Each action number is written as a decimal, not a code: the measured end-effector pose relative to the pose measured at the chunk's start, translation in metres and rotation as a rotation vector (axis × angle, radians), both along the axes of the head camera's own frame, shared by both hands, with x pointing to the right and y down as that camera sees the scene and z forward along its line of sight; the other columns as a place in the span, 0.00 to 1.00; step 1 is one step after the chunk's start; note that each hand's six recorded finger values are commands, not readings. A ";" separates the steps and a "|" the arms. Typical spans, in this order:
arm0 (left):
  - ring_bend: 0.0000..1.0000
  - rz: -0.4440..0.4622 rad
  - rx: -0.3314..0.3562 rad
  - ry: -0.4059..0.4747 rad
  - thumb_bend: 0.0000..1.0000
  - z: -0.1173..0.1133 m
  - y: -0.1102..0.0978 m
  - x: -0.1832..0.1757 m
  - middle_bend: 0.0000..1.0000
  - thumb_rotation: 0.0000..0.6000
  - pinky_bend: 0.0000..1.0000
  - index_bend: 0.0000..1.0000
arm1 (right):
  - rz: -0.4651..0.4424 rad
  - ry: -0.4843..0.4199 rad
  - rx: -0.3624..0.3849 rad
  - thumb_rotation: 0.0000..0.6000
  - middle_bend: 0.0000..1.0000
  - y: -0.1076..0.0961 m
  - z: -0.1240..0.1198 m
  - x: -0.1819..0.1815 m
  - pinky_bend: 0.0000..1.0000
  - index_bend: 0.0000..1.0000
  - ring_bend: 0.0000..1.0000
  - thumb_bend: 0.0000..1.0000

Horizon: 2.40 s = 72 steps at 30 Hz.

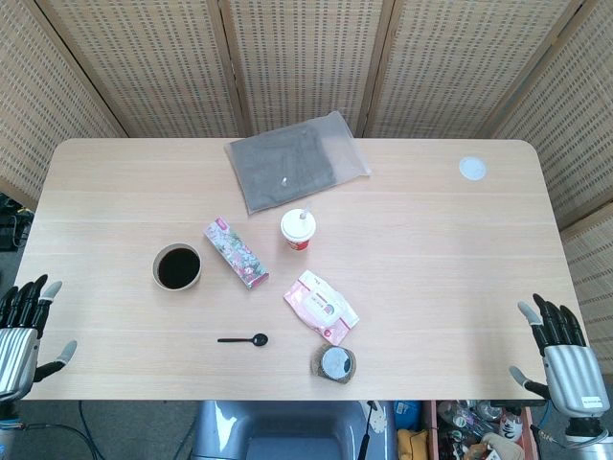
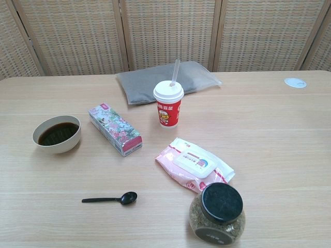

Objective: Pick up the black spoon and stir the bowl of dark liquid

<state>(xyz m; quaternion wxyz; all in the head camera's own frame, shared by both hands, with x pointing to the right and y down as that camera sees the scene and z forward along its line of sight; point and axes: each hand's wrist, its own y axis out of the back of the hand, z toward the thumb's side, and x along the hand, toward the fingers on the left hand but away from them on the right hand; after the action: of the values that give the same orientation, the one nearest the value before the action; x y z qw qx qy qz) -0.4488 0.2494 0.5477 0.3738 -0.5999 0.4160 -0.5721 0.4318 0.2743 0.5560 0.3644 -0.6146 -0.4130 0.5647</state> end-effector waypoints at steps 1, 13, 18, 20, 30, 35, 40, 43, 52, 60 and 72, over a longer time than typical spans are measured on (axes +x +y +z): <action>0.00 0.000 0.000 0.000 0.28 0.000 0.000 0.000 0.00 1.00 0.00 0.00 | 0.000 0.000 0.000 1.00 0.07 0.000 0.000 0.000 0.00 0.04 0.00 0.09; 0.00 -0.004 -0.001 -0.005 0.28 -0.001 0.003 -0.002 0.00 1.00 0.00 0.00 | -0.005 -0.002 0.000 1.00 0.07 0.000 0.000 0.000 0.00 0.04 0.00 0.09; 0.00 -0.002 0.000 -0.006 0.28 -0.001 0.002 -0.002 0.00 1.00 0.00 0.00 | -0.005 -0.002 0.000 1.00 0.07 0.000 0.000 0.000 0.00 0.04 0.00 0.09; 0.00 -0.001 -0.001 -0.005 0.28 -0.001 0.002 -0.002 0.00 1.00 0.00 0.00 | -0.005 -0.002 0.000 1.00 0.07 0.000 0.000 0.000 0.00 0.04 0.00 0.09; 0.00 0.060 0.002 0.006 0.28 0.002 -0.005 0.012 0.00 1.00 0.00 0.05 | -0.002 -0.005 0.000 1.00 0.07 0.001 0.000 0.001 0.00 0.04 0.00 0.09; 0.01 0.123 0.007 0.018 0.28 0.002 -0.012 0.026 0.08 1.00 0.02 0.13 | 0.000 -0.006 0.002 1.00 0.07 0.002 -0.001 0.001 0.00 0.04 0.00 0.09; 0.10 0.192 -0.005 0.018 0.28 0.005 -0.016 0.040 0.18 1.00 0.20 0.19 | 0.002 -0.004 0.002 1.00 0.07 0.002 -0.001 0.002 0.00 0.04 0.00 0.09; 0.15 0.238 -0.022 0.015 0.28 0.009 -0.020 0.050 0.22 1.00 0.27 0.20 | 0.005 -0.002 0.001 1.00 0.07 0.003 -0.001 0.003 0.00 0.04 0.00 0.09; 0.34 0.381 -0.060 0.033 0.27 0.024 -0.035 0.090 0.43 1.00 0.48 0.25 | 0.009 0.001 -0.005 1.00 0.07 0.004 0.000 0.004 0.00 0.04 0.00 0.09; 0.57 0.474 -0.082 0.056 0.28 0.038 -0.044 0.123 0.65 1.00 0.66 0.31 | 0.015 0.003 -0.009 1.00 0.07 0.005 0.000 0.005 0.00 0.04 0.00 0.09; 0.66 0.575 -0.125 0.055 0.28 0.062 -0.050 0.168 0.76 1.00 0.71 0.37 | 0.018 0.003 -0.018 1.00 0.07 0.006 0.002 0.007 0.00 0.04 0.00 0.09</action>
<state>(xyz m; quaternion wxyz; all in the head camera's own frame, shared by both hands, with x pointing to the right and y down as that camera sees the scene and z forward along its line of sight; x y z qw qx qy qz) -0.2808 0.1996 0.6094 0.4716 -0.7302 0.2029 -0.4509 0.4392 0.2800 0.5585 0.3544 -0.6131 -0.4129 0.5728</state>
